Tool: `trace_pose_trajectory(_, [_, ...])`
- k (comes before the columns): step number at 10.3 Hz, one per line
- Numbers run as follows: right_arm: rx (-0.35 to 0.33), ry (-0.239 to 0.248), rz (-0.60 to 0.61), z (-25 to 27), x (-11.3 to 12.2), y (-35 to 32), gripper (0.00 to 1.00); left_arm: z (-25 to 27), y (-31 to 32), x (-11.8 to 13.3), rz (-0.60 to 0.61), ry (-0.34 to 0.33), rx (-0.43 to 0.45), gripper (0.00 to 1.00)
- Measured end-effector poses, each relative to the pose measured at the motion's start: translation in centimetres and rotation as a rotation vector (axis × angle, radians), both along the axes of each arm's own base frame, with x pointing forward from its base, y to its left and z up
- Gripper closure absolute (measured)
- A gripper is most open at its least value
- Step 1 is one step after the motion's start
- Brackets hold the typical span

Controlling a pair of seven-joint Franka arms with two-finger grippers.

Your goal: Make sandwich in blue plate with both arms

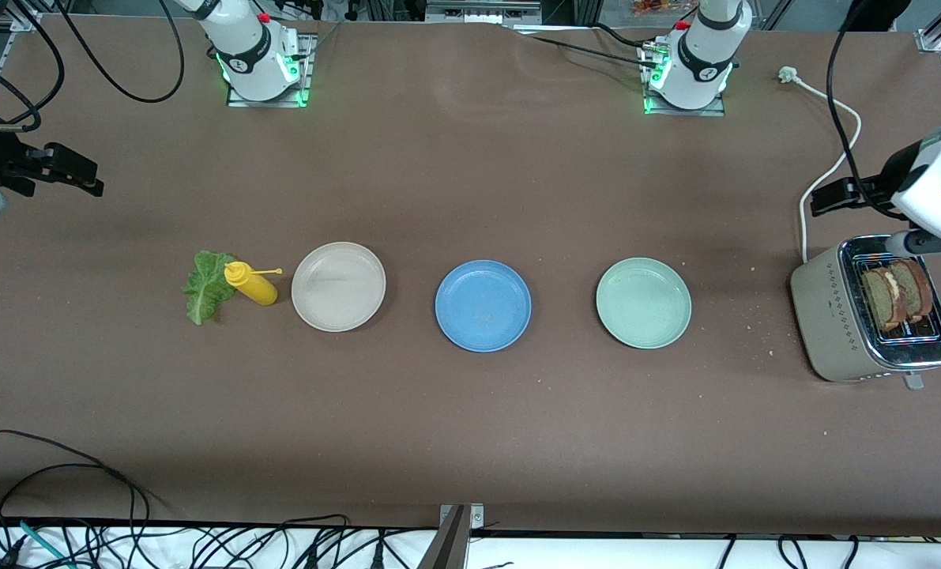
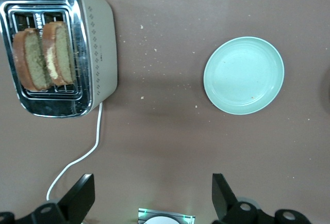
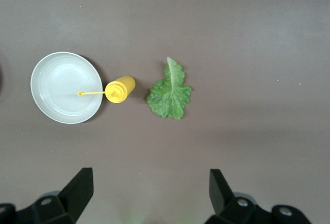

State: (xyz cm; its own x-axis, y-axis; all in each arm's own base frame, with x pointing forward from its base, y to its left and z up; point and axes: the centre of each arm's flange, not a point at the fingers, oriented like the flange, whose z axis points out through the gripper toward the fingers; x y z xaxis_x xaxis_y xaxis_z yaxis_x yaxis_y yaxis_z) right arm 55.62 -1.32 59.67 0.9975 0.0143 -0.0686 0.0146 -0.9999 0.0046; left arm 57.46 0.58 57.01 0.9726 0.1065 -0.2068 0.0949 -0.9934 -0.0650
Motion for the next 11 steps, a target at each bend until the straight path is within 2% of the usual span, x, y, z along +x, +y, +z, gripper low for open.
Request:
trace_pose_trajectory(3, [0.000,0.000,0.000,0.0,0.0,0.0,0.00,0.0,3.8,-0.2,0.066,0.000,0.000,0.00])
trace_pose_trajectory(11, [0.000,0.000,0.000,0.0,0.0,0.0,0.00,0.0,2.9,-0.1,0.049,0.000,-0.002,0.00])
